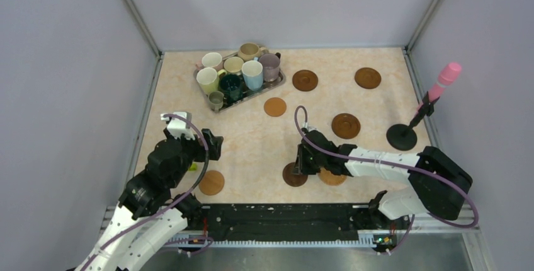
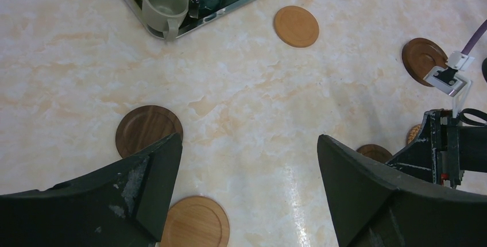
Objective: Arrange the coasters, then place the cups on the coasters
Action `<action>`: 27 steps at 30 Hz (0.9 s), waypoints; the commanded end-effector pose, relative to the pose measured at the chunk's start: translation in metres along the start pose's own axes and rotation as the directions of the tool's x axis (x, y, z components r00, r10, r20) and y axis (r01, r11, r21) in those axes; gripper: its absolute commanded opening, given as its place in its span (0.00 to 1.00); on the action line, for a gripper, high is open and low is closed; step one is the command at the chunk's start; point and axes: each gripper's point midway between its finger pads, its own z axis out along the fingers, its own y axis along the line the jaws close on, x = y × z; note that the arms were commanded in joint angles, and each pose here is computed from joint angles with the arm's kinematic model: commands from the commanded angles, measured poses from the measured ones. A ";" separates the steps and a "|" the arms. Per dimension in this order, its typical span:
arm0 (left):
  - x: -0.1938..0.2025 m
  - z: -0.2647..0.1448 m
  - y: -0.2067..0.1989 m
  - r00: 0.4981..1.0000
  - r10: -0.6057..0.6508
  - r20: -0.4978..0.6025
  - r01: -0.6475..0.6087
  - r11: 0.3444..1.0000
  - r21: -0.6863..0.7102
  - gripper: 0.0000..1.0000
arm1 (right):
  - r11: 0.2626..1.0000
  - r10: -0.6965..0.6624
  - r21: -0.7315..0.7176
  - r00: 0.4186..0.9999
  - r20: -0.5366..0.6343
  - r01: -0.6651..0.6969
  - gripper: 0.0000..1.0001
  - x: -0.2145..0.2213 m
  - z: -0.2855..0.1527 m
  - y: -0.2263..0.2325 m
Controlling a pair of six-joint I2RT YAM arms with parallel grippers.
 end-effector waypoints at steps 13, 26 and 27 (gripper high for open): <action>-0.005 0.001 0.002 1.000 -0.009 0.020 0.009 1.000 -0.016 0.93 | 0.992 0.072 0.103 0.997 0.008 -0.073 0.10 0.014 -0.012 -0.018; -0.005 0.001 0.002 1.000 -0.012 0.021 0.012 1.000 -0.013 0.92 | 0.959 0.025 0.267 0.970 0.242 -0.091 0.16 -0.060 -0.051 -0.060; -0.005 0.001 0.002 1.000 -0.012 0.022 0.012 1.000 -0.013 0.92 | 0.954 0.031 0.282 0.967 0.252 -0.105 0.17 -0.061 -0.053 -0.068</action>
